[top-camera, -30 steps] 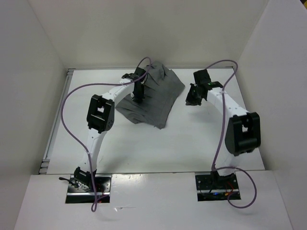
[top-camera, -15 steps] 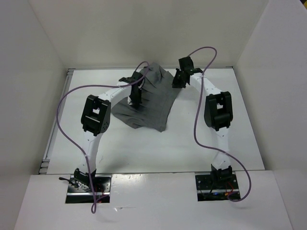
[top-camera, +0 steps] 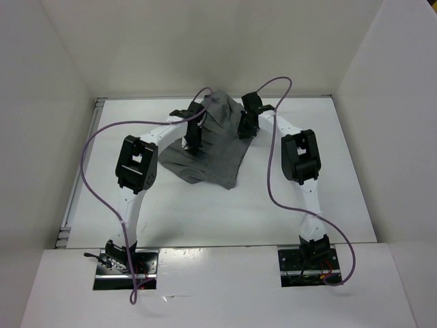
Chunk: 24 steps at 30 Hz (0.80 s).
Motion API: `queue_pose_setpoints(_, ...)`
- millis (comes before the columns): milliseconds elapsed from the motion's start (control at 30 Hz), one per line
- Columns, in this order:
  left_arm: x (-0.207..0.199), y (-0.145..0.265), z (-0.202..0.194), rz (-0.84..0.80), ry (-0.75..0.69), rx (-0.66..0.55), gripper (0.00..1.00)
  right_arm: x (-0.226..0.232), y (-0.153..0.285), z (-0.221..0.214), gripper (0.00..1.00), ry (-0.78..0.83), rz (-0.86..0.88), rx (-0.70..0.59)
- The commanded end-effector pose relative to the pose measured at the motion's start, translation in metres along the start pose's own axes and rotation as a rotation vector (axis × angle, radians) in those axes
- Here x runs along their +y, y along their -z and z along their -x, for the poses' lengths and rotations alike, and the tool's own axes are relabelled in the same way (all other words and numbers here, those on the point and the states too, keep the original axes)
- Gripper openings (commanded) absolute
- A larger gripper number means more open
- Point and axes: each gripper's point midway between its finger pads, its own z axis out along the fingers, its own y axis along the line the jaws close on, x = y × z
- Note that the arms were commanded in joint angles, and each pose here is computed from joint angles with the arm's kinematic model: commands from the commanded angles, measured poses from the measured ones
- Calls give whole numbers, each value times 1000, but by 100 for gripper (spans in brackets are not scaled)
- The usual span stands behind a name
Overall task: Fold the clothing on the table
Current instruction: Move the skirt to the center of the board
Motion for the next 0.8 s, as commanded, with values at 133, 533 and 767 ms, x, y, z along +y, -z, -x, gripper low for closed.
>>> queue_pose_setpoints(133, 14, 9, 36, 17, 0, -49, 19, -74, 26, -85, 0, -2, -234, 171)
queue_pose_setpoints(533, 19, 10, 132, -10, -3, -212, 23, -36, 116, -197, 0, 25, -64, 369)
queue_pose_setpoints(767, 6, 88, 161, -198, 35, -312, 40, -20, 196, -109, 41, 47, 7, 111)
